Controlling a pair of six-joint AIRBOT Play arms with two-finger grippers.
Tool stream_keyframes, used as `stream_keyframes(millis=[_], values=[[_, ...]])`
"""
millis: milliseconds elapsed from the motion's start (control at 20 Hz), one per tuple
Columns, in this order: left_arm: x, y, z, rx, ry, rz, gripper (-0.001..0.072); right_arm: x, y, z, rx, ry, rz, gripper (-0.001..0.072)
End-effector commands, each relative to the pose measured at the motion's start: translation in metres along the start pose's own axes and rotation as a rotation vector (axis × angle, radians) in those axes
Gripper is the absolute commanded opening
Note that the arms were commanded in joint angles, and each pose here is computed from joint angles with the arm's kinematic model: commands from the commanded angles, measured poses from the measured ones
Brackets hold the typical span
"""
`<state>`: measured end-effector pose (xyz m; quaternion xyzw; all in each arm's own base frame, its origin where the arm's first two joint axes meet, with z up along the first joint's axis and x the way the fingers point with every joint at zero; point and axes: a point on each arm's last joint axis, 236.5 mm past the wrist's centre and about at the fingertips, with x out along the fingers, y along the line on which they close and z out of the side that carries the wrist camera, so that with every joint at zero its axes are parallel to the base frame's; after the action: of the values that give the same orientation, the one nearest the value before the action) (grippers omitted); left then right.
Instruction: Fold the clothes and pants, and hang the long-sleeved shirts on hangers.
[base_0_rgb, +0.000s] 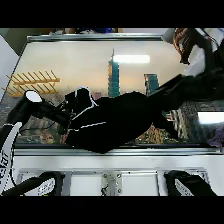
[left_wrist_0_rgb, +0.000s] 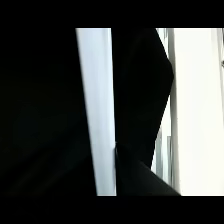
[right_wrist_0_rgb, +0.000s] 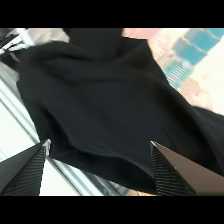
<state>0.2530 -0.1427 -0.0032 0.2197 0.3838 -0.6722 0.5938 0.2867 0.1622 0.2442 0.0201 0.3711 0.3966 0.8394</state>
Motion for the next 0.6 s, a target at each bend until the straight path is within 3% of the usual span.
stream_keyframes(millis=[0,150,300,450,550], values=[[0.0,-0.001,0.0,0.001,0.0,-0.003,0.002,-0.014,-0.035,-0.017,0.121,-0.139,0.049,0.0715],[0.0,-0.004,0.0,0.002,-0.001,-0.017,0.002,-0.01,-0.032,-0.016,0.207,-0.193,0.138,0.0715],[0.0,-0.007,0.0,0.002,-0.001,-0.028,0.002,-0.012,-0.03,-0.004,0.179,-0.246,0.159,0.0716],[0.0,-0.009,0.001,0.002,-0.002,-0.039,0.002,-0.01,-0.024,-0.013,-0.236,-0.253,0.145,0.0715],[0.0,-0.011,0.001,0.002,-0.002,-0.046,0.002,-0.007,-0.021,-0.028,-0.309,-0.262,0.227,0.0715]])
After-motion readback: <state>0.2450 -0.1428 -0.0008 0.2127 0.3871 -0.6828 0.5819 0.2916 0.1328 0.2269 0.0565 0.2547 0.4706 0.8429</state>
